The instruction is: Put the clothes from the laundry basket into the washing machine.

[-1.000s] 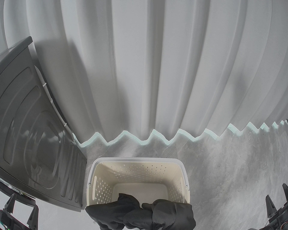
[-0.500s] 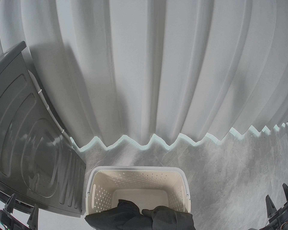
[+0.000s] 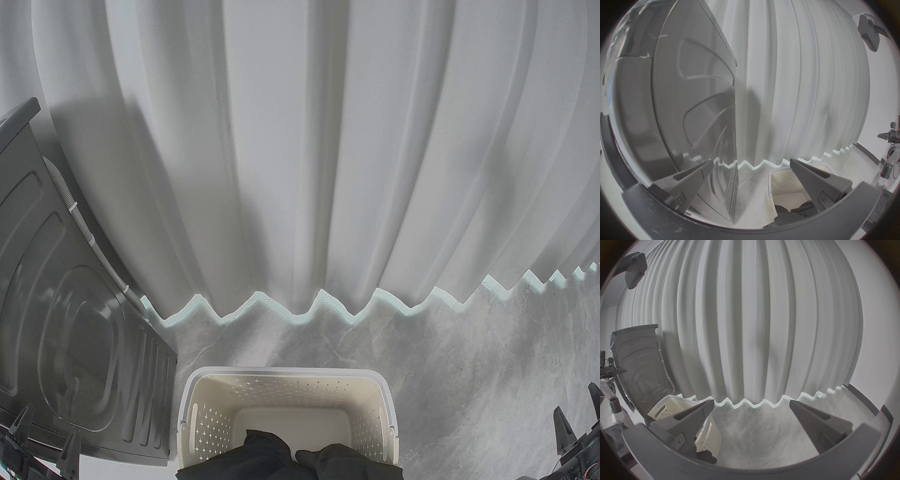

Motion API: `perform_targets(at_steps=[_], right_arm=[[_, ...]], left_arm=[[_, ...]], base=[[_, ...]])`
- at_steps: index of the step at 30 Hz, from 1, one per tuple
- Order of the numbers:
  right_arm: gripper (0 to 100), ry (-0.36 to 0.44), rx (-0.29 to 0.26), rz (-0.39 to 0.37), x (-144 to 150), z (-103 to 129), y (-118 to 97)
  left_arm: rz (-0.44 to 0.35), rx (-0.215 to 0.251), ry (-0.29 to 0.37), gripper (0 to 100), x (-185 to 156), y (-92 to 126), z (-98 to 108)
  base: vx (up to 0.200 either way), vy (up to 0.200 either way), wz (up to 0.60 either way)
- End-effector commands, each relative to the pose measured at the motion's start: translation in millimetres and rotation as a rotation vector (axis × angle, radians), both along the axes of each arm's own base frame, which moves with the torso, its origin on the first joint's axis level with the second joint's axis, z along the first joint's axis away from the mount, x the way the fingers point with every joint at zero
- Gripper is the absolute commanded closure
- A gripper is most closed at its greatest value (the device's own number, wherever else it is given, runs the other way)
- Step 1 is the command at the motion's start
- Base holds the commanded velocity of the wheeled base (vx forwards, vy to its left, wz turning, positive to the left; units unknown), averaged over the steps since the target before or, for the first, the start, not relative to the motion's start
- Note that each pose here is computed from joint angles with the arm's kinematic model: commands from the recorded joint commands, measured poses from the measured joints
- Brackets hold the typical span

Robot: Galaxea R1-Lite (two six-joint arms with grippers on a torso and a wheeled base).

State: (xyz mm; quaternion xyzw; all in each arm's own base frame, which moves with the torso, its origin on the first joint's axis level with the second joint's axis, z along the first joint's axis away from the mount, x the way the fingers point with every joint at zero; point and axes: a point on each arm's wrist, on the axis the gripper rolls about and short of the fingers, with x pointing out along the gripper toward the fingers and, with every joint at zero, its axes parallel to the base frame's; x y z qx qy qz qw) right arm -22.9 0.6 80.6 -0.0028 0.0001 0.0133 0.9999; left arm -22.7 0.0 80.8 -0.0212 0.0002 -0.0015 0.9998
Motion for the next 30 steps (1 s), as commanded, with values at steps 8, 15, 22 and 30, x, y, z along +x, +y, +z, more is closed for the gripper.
perform_targets(at_steps=[8, 15, 22, 30], right_arm=[[0, 0.001, -0.001, 0.001, 0.1, -5.2, 0.0], [0, 0.001, -0.001, 0.001, 0.1, -5.2, 0.0], [0, 0.001, -0.001, 0.001, 0.1, -5.2, 0.0], [0, 0.001, -0.001, 0.001, 0.1, -5.2, 0.0]], left_arm=[[0.000, -0.001, 0.000, 0, -0.1, 0.0, -4.8], [0.001, -0.001, 0.001, 0, 0.0, 0.0, -4.8], [0.000, -0.001, 0.000, 0, -0.1, 0.0, -4.8], [0.001, 0.001, 0.000, 0, -0.1, 0.0, -4.8]], base=[[0.000, 0.000, 0.00], [0.000, 0.000, 0.00], [0.000, 0.000, 0.00], [0.000, 0.000, 0.00]])
